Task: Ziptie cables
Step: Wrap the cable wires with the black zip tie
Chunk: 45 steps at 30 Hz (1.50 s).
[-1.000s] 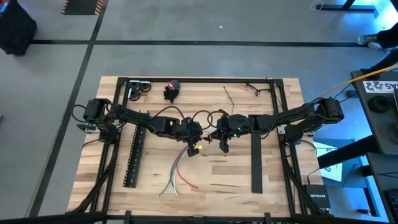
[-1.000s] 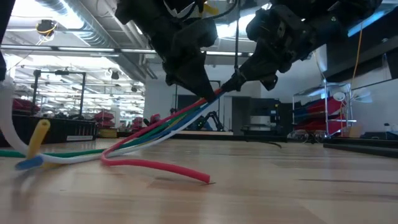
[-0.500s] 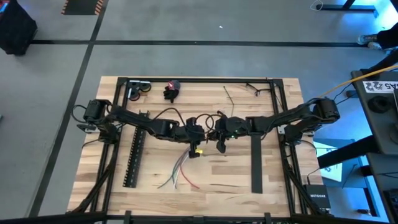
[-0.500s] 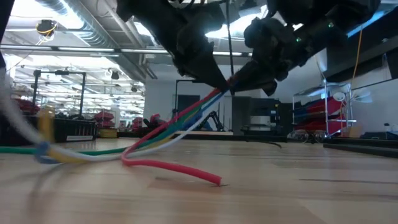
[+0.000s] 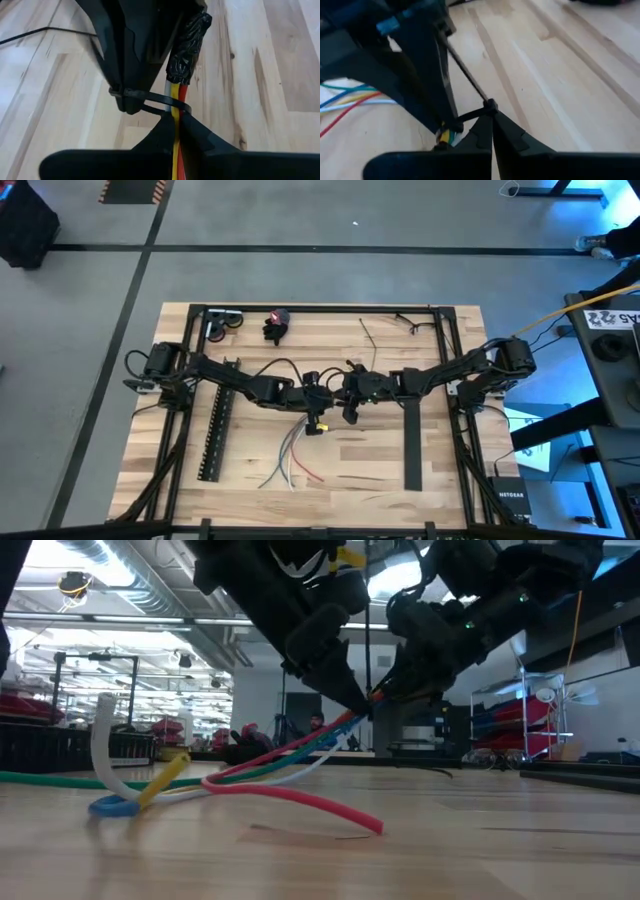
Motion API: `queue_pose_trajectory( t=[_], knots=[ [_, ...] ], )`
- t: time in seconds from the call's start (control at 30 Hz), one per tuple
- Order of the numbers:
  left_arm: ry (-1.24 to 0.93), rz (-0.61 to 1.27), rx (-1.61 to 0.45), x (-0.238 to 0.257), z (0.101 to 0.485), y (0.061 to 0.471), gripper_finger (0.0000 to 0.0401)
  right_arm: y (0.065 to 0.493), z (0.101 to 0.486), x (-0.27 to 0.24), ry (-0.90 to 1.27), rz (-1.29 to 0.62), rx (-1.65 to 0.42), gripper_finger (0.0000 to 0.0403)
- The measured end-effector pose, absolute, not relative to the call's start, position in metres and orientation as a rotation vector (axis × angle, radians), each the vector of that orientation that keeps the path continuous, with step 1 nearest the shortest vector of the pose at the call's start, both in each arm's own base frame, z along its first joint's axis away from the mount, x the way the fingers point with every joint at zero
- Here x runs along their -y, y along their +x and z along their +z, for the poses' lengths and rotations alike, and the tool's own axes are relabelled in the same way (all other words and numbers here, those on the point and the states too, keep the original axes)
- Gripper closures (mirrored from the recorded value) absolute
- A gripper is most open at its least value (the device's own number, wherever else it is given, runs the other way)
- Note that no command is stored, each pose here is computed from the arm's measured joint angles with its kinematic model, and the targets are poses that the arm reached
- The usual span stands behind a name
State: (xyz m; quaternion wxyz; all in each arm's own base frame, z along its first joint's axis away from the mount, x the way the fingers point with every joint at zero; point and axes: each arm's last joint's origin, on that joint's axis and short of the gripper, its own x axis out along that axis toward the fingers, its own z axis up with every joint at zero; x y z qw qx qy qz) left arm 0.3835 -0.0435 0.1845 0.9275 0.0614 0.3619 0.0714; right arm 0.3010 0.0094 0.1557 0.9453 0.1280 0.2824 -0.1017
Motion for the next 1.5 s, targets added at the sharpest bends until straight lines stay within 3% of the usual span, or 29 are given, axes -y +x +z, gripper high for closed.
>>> queue_pose_trajectory(
  t=[0.13,0.43,0.6,0.93,1.23,1.37,1.5],
  knots=[
    [0.109,0.152,-0.753,0.044,0.178,0.386,0.0398,0.301,0.151,-0.009,0.244,-0.214,-0.596,0.0369],
    [0.083,0.150,-0.765,0.043,0.171,0.388,0.0398,0.298,0.151,-0.010,0.220,-0.158,-0.647,0.0242],
    [0.087,0.154,-0.771,0.041,0.170,0.388,0.0398,0.293,0.162,-0.011,0.228,-0.129,-0.696,0.0215],
    [0.105,0.154,-0.776,0.040,0.170,0.387,0.0398,0.283,0.190,-0.015,0.288,0.003,-0.706,0.0219],
    [0.086,0.173,-0.773,0.035,0.170,0.388,0.0398,0.289,0.159,-0.028,0.201,-0.133,-0.799,0.0226],
    [0.078,0.177,-0.772,0.035,0.170,0.388,0.0397,0.292,0.146,-0.029,0.182,-0.156,-0.846,0.0273],
    [0.058,0.169,-0.777,0.035,0.170,0.388,0.0384,0.292,0.143,-0.030,0.183,-0.150,-0.852,0.0357]
  ],
)
